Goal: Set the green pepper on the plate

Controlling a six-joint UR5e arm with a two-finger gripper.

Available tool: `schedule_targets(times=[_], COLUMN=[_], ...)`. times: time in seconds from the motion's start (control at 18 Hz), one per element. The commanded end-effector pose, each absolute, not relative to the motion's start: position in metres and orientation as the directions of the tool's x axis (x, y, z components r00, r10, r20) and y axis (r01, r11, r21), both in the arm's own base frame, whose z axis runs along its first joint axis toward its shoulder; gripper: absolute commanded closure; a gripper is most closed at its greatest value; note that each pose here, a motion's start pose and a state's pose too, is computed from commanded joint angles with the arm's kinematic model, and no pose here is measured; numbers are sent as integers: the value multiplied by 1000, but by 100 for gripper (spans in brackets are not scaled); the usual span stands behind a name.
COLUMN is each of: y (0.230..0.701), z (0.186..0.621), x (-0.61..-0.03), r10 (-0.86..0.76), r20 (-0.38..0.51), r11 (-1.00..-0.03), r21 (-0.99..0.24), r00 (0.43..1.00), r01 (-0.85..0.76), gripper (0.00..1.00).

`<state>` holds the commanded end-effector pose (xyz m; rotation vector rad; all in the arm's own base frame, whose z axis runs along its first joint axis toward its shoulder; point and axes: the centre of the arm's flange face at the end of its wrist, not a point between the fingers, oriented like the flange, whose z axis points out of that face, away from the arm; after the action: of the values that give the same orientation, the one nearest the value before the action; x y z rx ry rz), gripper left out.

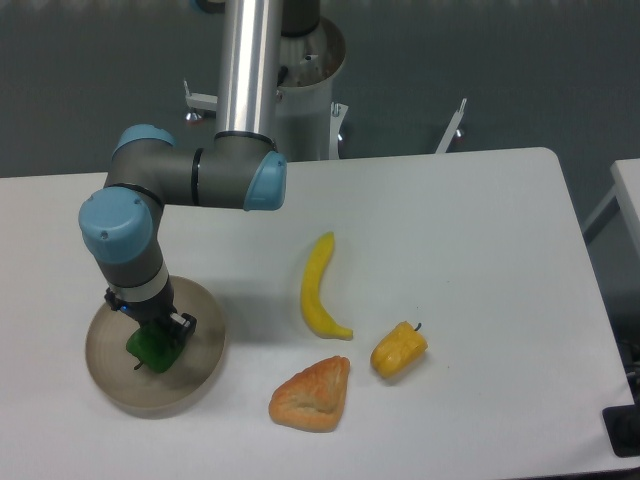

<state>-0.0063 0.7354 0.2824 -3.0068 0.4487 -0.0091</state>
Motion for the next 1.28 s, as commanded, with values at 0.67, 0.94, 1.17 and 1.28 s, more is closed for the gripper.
schedule_targets(times=[0.67, 0.94, 1.17, 1.28], y=[736, 736, 736, 737], z=[276, 277, 285, 290], x=[-4, -4, -6, -8], r10=[-308, -308, -309, -307], r20=[13, 13, 6, 2], r11=[-947, -947, -945, -945], r21=[-100, -102, -112, -119], r00=[951, 951, 951, 952], r01=[-305, -305, -307, -304], gripper=[77, 64, 28, 9])
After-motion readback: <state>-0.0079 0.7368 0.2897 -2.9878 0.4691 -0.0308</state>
